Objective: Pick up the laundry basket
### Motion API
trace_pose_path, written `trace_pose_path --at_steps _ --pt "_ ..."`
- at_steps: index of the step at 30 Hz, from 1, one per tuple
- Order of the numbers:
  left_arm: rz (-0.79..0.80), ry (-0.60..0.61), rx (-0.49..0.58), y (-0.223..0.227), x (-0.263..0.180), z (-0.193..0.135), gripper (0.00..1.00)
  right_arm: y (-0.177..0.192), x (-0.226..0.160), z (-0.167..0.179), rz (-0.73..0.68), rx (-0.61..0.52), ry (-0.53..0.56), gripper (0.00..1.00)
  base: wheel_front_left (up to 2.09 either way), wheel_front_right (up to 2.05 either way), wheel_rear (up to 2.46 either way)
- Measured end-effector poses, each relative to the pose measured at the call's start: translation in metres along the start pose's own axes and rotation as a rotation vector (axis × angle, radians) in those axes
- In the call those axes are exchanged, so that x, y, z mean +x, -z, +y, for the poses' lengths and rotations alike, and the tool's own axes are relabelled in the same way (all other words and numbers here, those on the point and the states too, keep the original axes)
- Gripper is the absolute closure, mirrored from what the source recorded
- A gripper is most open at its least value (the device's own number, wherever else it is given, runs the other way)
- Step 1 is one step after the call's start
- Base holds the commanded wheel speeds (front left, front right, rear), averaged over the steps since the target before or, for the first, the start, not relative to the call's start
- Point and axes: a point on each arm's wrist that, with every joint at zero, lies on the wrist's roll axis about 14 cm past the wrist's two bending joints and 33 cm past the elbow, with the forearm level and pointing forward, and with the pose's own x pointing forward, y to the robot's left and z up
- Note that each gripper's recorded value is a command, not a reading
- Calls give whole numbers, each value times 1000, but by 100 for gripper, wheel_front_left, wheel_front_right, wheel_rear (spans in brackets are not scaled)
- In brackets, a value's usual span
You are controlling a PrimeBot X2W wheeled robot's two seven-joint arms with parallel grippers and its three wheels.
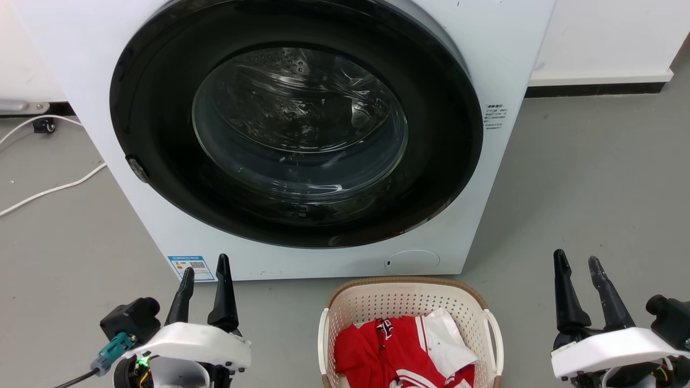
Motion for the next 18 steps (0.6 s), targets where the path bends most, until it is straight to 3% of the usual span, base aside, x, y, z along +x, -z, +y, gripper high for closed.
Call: trace_pose_path --at_steps 18 --pt "-39 39 168 -1 -4 -9 0 0 -4 4 -14 -163 -25 0 0 0 0"
